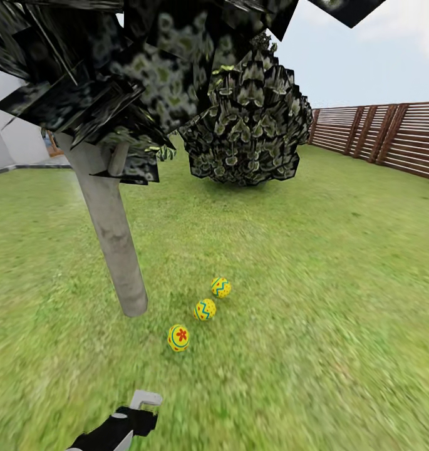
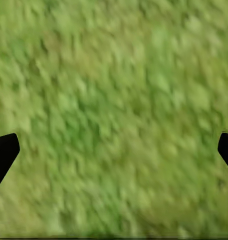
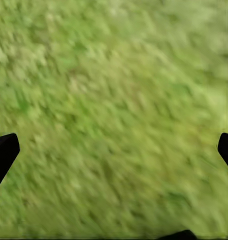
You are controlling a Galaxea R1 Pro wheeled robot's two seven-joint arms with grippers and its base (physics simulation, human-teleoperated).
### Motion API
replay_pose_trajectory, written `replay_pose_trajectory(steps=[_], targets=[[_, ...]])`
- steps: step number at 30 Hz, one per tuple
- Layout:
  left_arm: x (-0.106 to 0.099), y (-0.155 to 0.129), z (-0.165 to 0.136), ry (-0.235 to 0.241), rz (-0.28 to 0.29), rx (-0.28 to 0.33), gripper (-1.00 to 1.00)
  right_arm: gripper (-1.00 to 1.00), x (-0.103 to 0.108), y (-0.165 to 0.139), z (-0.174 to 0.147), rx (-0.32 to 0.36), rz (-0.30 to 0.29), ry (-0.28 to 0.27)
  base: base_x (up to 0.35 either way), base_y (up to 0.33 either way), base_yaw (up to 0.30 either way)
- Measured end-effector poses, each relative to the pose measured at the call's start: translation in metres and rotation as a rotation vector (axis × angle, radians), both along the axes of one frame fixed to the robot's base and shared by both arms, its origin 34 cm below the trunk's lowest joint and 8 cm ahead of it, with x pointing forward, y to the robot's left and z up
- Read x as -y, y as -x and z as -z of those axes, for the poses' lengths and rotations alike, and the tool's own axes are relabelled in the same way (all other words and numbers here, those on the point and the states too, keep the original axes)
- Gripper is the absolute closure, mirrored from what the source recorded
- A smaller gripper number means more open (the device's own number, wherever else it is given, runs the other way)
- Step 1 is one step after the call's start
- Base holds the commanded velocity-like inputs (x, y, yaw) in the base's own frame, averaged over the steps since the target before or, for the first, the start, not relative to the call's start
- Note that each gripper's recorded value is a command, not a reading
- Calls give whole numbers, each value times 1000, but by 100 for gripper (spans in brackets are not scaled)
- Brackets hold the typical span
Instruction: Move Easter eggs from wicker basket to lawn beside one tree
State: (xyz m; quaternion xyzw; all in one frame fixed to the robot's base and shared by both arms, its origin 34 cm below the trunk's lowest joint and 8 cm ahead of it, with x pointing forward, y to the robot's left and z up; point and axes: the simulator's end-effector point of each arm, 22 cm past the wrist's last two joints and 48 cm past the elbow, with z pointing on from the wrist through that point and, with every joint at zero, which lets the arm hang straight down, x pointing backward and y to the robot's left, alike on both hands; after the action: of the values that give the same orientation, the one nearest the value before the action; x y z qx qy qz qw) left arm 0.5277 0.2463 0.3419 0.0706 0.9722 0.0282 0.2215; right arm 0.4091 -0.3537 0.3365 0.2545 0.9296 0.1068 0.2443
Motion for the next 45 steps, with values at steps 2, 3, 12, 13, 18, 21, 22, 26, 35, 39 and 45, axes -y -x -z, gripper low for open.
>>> replay_pose_trajectory(steps=[2, 3, 12, 13, 18, 21, 22, 26, 35, 39, 45], targets=[[-2, 10, 1, -1, -1, -5, -100, -100, -5, 14, 6, -20, 1, -1, 0, 0, 0], [-4, 17, 3, -4, -4, -10, -100, -100, -8, 21, 8, -30, 1, -2, 0, 0, 0], [-18, 46, 0, -28, -10, -29, -100, -100, -11, 37, 1, -76, 15, 17, 0, 0, 0], [-19, 49, -1, -28, -10, -32, -100, -100, -12, 39, 0, -84, 16, 17, 0, 0, 0], [-19, 68, -4, -29, -8, -43, -100, -100, -19, 64, 2, -143, 28, 4, 0, 0, 0], [-19, 81, -5, -27, -7, -58, -100, -100, -18, 70, -2, -145, 33, 12, 0, 0, 0], [-19, 89, -4, -27, -7, -67, -100, -100, -18, 73, -3, -148, 35, 15, 0, 0, 0], [-19, 111, -6, -26, -8, -88, -100, -100, -16, 78, -9, -156, 37, 18, 0, 0, 0], [-20, 141, -15, -23, -9, -111, -100, -100, -16, 83, -25, -168, 40, 17, 0, 0, 0], [-20, 152, -20, -22, -10, -122, -100, -100, -15, 83, -32, -170, 41, 18, 0, 0, 0], [-20, 161, -30, -20, -10, -126, -100, -100, -23, 85, -42, -179, 43, 4, 0, 0, 0]])
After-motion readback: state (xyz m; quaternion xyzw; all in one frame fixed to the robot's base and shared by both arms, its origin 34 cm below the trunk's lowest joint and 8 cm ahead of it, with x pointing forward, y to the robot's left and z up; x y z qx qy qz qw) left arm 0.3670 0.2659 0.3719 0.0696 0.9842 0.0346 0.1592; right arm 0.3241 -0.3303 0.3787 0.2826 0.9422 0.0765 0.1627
